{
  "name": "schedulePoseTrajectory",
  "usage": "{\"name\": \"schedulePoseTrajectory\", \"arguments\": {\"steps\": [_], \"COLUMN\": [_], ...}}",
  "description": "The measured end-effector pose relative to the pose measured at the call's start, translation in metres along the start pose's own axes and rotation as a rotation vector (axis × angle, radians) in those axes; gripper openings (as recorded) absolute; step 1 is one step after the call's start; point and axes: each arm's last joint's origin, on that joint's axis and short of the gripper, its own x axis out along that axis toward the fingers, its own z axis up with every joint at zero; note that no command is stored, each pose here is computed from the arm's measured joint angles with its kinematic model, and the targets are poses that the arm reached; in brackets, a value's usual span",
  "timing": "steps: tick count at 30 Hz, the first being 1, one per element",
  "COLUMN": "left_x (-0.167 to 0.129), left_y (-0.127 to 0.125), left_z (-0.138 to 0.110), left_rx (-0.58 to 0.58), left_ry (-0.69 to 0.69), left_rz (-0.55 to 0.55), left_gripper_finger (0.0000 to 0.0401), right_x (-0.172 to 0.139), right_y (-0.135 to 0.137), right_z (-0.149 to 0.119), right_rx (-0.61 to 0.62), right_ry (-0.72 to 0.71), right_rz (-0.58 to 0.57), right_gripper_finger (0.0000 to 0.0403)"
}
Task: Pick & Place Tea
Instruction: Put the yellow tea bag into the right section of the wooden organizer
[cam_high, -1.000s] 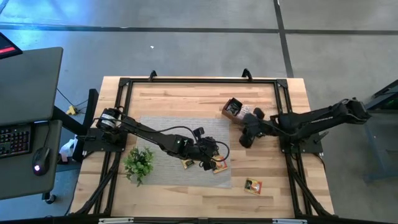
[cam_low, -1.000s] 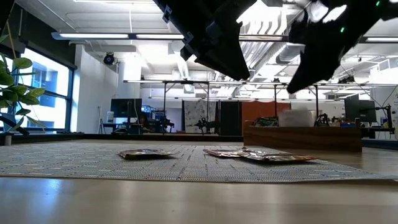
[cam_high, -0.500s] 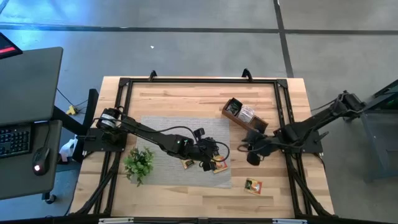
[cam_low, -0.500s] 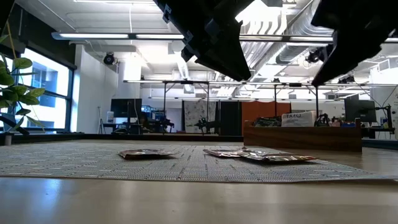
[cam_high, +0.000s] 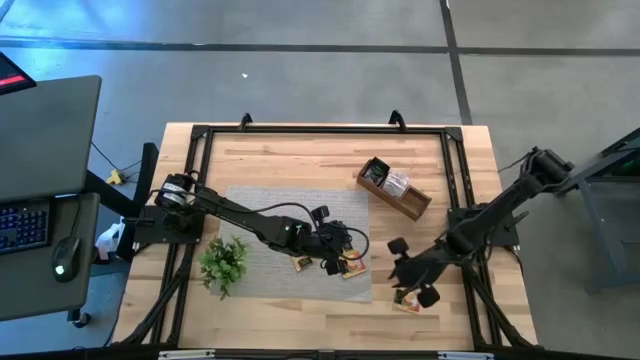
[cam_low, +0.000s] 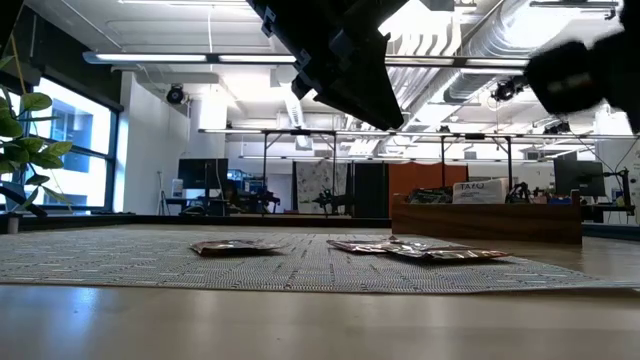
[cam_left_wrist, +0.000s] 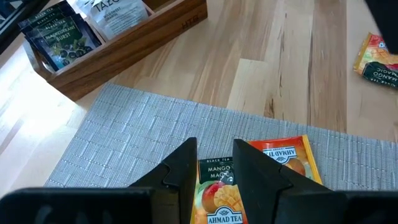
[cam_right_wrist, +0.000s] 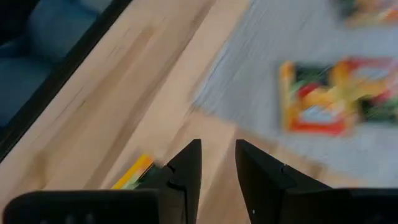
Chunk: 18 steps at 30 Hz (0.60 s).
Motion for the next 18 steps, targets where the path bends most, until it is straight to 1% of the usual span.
{"name": "schedulePoseTrajectory", "arguments": {"steps": [3, 5, 10, 14, 18], "left_x": [0.000, 0.000, 0.000, 0.000, 0.000], "left_y": [0.000, 0.000, 0.000, 0.000, 0.000], "left_z": [0.000, 0.000, 0.000, 0.000, 0.000], "left_rx": [0.000, 0.000, 0.000, 0.000, 0.000], "left_ry": [0.000, 0.000, 0.000, 0.000, 0.000], "left_rz": [0.000, 0.000, 0.000, 0.000, 0.000], "left_gripper_finger": [0.0104, 0.0104, 0.0104, 0.0104, 0.0104], "right_x": [0.010, 0.017, 0.037, 0.048, 0.049], "right_y": [0.003, 0.004, 0.004, 0.006, 0.009], "right_z": [-0.006, -0.009, -0.018, -0.023, -0.023], "right_rx": [0.029, 0.031, 0.032, 0.111, 0.120], "right_ry": [0.069, 0.107, 0.181, 0.208, 0.214], "right_rz": [0.081, 0.103, 0.066, 0.078, 0.114], "right_gripper_finger": [0.0094, 0.0094, 0.0101, 0.0128, 0.0163]}}
